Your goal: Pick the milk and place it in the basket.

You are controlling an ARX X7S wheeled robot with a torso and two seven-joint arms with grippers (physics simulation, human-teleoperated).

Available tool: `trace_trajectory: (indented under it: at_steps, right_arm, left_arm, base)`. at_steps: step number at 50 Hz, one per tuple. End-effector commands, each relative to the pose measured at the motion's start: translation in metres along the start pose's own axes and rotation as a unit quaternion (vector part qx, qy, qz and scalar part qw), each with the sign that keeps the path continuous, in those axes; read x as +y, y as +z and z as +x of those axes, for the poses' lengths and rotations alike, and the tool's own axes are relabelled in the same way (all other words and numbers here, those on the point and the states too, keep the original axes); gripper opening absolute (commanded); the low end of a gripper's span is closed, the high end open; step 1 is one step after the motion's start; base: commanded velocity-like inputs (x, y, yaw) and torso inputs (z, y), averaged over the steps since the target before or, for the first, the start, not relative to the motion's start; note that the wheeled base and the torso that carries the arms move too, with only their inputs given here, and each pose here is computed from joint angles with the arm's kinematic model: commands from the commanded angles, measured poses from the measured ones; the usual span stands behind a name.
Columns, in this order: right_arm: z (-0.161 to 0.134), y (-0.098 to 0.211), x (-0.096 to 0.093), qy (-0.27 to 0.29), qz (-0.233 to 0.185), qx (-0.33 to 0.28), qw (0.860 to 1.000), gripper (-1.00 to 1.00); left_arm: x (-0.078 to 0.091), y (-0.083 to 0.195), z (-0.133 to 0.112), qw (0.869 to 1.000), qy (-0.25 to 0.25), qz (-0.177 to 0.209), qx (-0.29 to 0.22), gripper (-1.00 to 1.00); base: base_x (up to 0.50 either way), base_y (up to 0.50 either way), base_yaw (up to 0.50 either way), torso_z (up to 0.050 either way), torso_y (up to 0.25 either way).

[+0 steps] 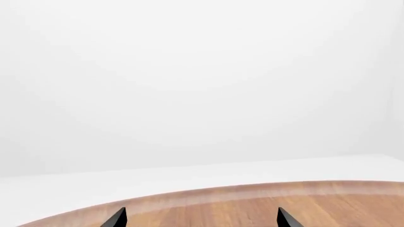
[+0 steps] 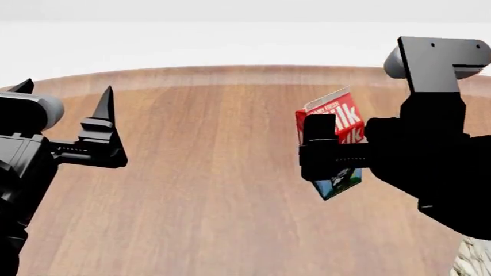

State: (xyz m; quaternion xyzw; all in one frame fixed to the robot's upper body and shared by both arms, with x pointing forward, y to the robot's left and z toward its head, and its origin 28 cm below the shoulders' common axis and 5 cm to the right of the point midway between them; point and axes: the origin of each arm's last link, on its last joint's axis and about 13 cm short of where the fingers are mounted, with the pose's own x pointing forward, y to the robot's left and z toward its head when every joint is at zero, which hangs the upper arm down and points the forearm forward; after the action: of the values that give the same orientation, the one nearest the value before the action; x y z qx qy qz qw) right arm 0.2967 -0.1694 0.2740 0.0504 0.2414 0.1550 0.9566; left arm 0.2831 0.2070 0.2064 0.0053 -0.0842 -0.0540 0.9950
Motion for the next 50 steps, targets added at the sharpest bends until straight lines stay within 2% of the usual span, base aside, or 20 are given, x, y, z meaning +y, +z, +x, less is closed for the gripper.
trace_trajectory:
  at_steps: [1,6,21,29,33,47,50]
  right_arm:
    - [-0.059,0.029,-0.025,-0.102,0.05,-0.088,0.99,-1.0]
    - [-0.073,0.03,-0.034,-0.148,0.059,-0.094,0.983,-1.0]
    - [-0.113,0.021,-0.046,-0.222,0.096,-0.119,0.963,-1.0]
    - [-0.132,0.004,-0.057,-0.283,0.123,-0.121,0.944,-1.0]
    - [-0.136,-0.001,-0.061,-0.294,0.128,-0.125,0.939,-1.0]
    - [-0.153,-0.008,-0.075,-0.353,0.172,-0.174,0.903,-1.0]
    - [-0.154,-0.007,-0.076,-0.357,0.174,-0.179,0.9,-1.0]
  left_arm:
    - [0.0,0.001,0.0,1.0,-0.001,0.002,-0.001,1.0]
    - [0.001,0.0,0.001,1.0,0.001,0.002,-0.001,1.0]
    - [0.002,-0.002,0.002,1.0,0.003,0.002,0.001,1.0]
    - [0.002,-0.003,0.001,1.0,0.002,0.002,0.002,1.0]
    - [0.002,-0.004,0.001,1.0,0.002,0.004,0.003,1.0]
    - [0.001,-0.005,0.001,1.0,0.001,0.007,0.004,1.0]
    - [0.001,-0.005,0.001,1.0,0.001,0.008,0.004,1.0]
  base:
    - [0.0,0.0,0.0,0.0,0.0]
    - [0.0,0.0,0.0,0.0,0.002]
    - [0.0,0.0,0.0,0.0,0.001]
    - [0.0,0.0,0.0,0.0,0.001]
    - [0.0,0.0,0.0,0.004,0.0]
    - [0.0,0.0,0.0,0.0,0.001]
    - [0.0,0.0,0.0,0.0,0.0]
